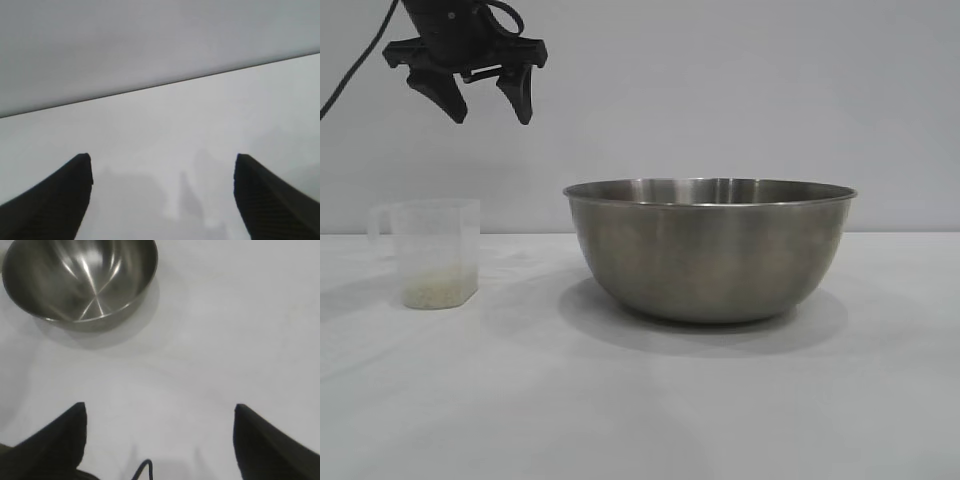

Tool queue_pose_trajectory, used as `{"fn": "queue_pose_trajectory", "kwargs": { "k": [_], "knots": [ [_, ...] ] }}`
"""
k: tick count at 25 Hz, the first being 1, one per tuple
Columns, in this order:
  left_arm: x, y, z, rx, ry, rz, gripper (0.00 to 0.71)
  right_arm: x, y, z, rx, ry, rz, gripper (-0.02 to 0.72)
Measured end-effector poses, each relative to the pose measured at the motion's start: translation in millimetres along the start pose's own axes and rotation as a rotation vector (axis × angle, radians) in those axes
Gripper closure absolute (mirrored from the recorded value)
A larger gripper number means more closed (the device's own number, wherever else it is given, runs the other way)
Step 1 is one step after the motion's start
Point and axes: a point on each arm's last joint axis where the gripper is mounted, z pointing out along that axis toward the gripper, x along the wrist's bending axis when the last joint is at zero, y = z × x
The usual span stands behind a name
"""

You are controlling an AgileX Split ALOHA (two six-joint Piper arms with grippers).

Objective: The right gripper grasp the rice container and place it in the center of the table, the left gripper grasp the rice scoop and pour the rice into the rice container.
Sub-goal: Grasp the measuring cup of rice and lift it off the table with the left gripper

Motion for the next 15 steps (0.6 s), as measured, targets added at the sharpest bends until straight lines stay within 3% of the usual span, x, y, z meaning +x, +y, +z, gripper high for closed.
{"fn": "queue_pose_trajectory", "kwargs": {
  "k": [11, 15],
  "knots": [
    [0.5, 0, 0, 0.0, 0.006, 0.013, 0.151, 5, -41, -29, -0.228, -0.077, -0.018, 0.165],
    [0.8, 0, 0, 0.001, 0.009, 0.022, 0.151, 5, -44, -31, -0.249, -0.084, -0.009, 0.165]
  ]
}}
